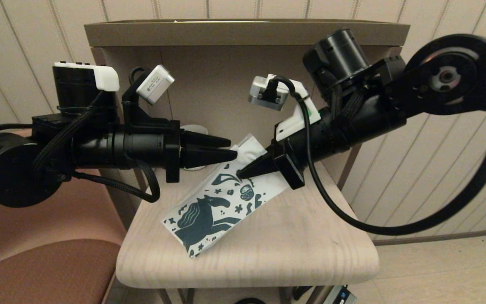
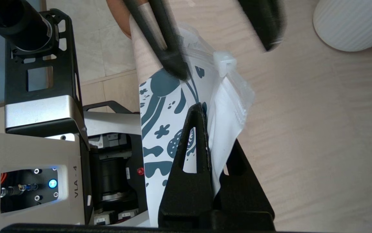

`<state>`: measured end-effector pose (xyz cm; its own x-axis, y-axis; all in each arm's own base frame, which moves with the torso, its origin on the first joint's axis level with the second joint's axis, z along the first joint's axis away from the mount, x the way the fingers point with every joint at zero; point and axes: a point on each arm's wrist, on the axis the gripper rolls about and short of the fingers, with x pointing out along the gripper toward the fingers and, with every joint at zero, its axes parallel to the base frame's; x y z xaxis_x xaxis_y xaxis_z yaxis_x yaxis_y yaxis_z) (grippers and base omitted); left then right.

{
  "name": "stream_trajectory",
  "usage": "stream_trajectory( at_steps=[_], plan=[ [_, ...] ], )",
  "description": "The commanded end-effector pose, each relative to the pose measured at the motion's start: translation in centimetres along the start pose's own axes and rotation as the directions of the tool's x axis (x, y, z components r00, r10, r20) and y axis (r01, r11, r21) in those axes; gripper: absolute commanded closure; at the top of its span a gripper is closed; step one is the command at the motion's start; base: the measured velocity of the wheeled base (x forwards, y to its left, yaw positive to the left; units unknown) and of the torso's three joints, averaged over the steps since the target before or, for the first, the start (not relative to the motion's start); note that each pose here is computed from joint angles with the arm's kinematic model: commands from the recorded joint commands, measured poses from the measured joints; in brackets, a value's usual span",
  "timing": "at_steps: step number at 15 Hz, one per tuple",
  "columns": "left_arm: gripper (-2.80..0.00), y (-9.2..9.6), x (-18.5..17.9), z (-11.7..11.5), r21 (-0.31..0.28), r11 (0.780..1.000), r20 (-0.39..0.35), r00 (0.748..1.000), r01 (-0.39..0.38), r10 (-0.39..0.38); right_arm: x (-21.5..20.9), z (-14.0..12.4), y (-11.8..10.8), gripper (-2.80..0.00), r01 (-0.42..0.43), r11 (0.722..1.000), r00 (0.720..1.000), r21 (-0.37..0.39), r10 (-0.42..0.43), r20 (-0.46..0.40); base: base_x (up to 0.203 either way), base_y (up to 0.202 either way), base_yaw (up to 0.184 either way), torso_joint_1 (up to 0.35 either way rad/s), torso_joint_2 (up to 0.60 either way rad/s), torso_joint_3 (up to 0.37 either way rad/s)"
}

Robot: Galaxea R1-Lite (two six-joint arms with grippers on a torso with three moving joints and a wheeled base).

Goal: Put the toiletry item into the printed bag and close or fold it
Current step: Hand it to the other hand, then close the strorage bag and place it on the desk

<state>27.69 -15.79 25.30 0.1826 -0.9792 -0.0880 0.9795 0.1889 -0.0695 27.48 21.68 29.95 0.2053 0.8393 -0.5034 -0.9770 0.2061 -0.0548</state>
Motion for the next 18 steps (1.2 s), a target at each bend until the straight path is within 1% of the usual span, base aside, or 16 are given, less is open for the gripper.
stream_trajectory(
  at_steps=[1,7,15,16,18],
  plan=[
    [-2.80,0.03,0.02,-0.10,0.001,1.000,0.000,1.000,0.004,-0.004,-0.13,-0.03,-0.03,0.00,-0.002,1.000,1.000,0.000,0.002,0.001,0.000,0.000,0.000,0.000,0.00,0.000],
    [-2.80,0.09,0.11,-0.03,0.002,1.000,0.001,1.000,0.005,-0.005,0.36,0.04,0.30,0.00,-0.020,1.000,1.000,-0.004,0.020,-0.003,0.000,0.000,0.000,0.000,0.00,0.000],
    [-2.80,0.05,0.10,-0.19,0.000,1.000,-0.002,1.000,0.004,-0.004,0.41,0.01,0.21,0.00,-0.019,1.000,1.000,-0.004,0.019,-0.002,0.000,0.000,0.000,0.000,0.00,0.000],
    [0.00,0.05,0.05,-0.20,0.001,1.000,-0.002,1.000,0.003,-0.003,0.41,0.00,0.19,0.00,-0.018,1.000,1.000,-0.004,0.018,-0.002,0.000,0.000,0.000,0.000,0.00,0.000],
    [0.00,0.10,0.12,-0.19,0.002,1.000,-0.002,1.000,0.004,-0.004,0.38,0.00,0.16,0.00,-0.017,1.000,1.000,-0.004,0.017,-0.001,0.000,0.000,0.000,0.000,0.00,0.000]
  ],
)
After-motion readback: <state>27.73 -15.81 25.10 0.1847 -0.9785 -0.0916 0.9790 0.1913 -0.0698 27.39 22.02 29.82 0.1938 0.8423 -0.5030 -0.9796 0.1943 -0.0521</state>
